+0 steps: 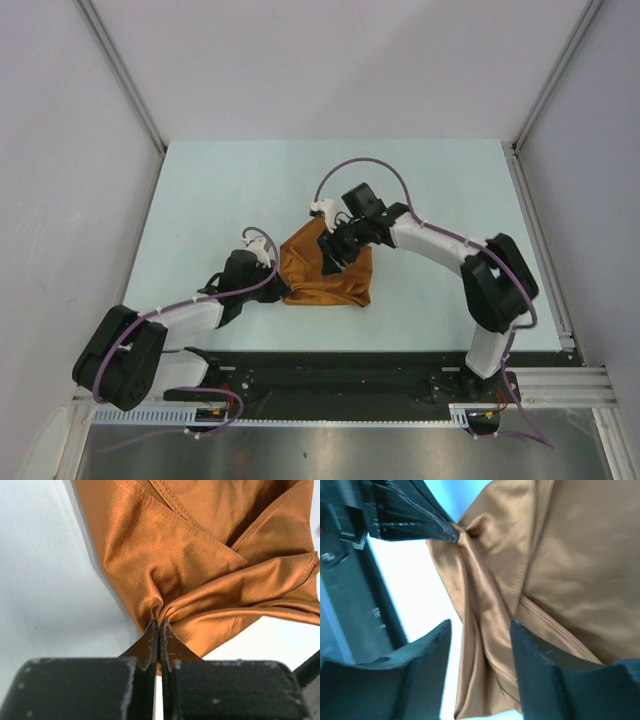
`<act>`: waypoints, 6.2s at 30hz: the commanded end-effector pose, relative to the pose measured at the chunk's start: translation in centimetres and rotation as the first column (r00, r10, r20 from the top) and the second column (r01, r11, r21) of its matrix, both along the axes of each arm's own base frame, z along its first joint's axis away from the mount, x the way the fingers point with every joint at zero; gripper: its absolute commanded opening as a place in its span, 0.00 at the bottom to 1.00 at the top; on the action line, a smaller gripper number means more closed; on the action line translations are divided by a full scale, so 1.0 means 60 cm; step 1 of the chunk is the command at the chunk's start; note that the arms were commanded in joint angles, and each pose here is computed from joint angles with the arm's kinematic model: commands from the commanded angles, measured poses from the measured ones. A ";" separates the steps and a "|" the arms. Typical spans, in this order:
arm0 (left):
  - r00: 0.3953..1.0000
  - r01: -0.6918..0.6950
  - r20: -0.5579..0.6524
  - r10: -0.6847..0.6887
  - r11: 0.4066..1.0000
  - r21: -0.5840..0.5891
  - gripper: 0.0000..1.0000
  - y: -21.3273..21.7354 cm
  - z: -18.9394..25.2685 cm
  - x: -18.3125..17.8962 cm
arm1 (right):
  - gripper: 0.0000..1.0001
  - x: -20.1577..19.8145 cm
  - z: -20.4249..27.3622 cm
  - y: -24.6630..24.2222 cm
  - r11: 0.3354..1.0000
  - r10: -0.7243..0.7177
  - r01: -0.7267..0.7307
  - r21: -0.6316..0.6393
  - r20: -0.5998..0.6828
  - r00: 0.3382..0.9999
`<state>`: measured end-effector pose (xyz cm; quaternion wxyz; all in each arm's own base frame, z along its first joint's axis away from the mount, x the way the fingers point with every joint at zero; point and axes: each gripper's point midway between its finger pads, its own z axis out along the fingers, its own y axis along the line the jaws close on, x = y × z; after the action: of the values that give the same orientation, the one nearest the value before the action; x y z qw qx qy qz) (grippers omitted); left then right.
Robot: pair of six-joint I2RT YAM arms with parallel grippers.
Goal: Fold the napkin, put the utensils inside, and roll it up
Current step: Roll the napkin with the utensil
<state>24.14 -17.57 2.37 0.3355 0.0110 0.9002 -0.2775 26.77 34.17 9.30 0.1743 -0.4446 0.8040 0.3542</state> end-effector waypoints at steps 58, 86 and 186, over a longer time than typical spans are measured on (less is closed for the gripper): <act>0.994 0.000 -0.105 -0.001 1.000 -0.016 0.36 -0.002 0.034 0.047 | 0.20 -0.108 -0.150 0.031 0.971 0.194 -0.183 -0.155 0.056 0.980; 1.000 -0.008 0.012 0.011 0.967 -0.253 0.67 -0.007 0.048 -0.029 | 0.05 -0.112 -0.122 0.035 0.988 0.070 -0.122 -0.096 -0.423 0.904; 0.986 -0.067 -0.160 0.040 0.983 -0.173 0.00 -0.012 0.003 -0.007 | 0.50 -0.087 -0.098 -0.144 0.874 -0.345 0.293 -0.388 -0.073 0.936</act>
<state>23.11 -18.37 1.86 0.2542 -0.0785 0.8961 -0.3552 21.36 26.14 4.45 0.0894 -0.3039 0.9256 0.2070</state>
